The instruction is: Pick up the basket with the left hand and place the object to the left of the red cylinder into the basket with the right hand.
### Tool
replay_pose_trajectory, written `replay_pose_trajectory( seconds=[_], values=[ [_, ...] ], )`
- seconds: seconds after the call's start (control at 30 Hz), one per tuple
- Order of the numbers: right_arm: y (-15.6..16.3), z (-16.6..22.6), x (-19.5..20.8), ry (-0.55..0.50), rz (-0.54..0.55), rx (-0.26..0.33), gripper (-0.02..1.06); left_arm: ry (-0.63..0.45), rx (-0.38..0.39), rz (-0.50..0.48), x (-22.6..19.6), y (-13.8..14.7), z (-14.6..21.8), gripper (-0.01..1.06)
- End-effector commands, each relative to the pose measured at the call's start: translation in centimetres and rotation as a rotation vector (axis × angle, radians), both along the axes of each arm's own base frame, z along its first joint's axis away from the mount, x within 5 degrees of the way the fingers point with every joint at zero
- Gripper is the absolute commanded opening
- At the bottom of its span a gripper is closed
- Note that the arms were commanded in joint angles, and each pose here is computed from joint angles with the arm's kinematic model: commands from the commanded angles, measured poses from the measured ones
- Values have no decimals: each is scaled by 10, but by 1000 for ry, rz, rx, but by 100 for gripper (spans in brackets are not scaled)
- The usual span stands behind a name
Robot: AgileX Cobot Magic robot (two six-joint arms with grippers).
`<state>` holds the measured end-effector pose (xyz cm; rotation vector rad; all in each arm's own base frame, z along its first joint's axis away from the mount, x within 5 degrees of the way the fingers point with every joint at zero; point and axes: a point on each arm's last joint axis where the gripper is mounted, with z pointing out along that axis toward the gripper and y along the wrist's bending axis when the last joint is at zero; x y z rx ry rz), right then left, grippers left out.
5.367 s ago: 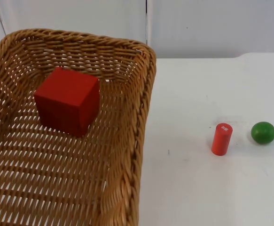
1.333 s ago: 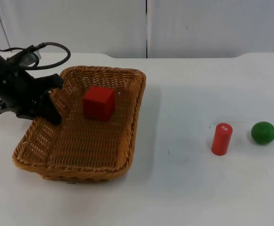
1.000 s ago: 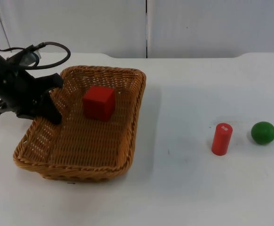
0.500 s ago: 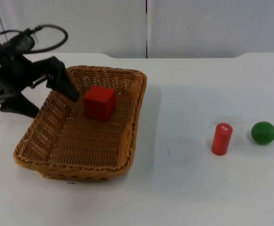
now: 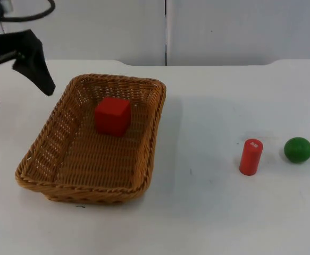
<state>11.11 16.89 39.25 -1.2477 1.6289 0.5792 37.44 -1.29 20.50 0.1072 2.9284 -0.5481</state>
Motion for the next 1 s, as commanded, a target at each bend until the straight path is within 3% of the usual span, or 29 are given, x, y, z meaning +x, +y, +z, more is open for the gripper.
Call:
replay_pose_trajectory(
  seconds=[0.0,0.53,0.67,0.97],
  values=[
    [0,-3,0,5,3,-14,100,13,2,-7,-10,0,14,101],
    [1,0,2,-13,-9,16,100,-41,17,42,-100,-3,27,101],
    [1,1,2,-11,-15,26,100,-92,25,59,-120,-4,31,101],
    [1,1,2,10,-26,36,100,-343,31,95,-172,-6,71,101]
  ],
)
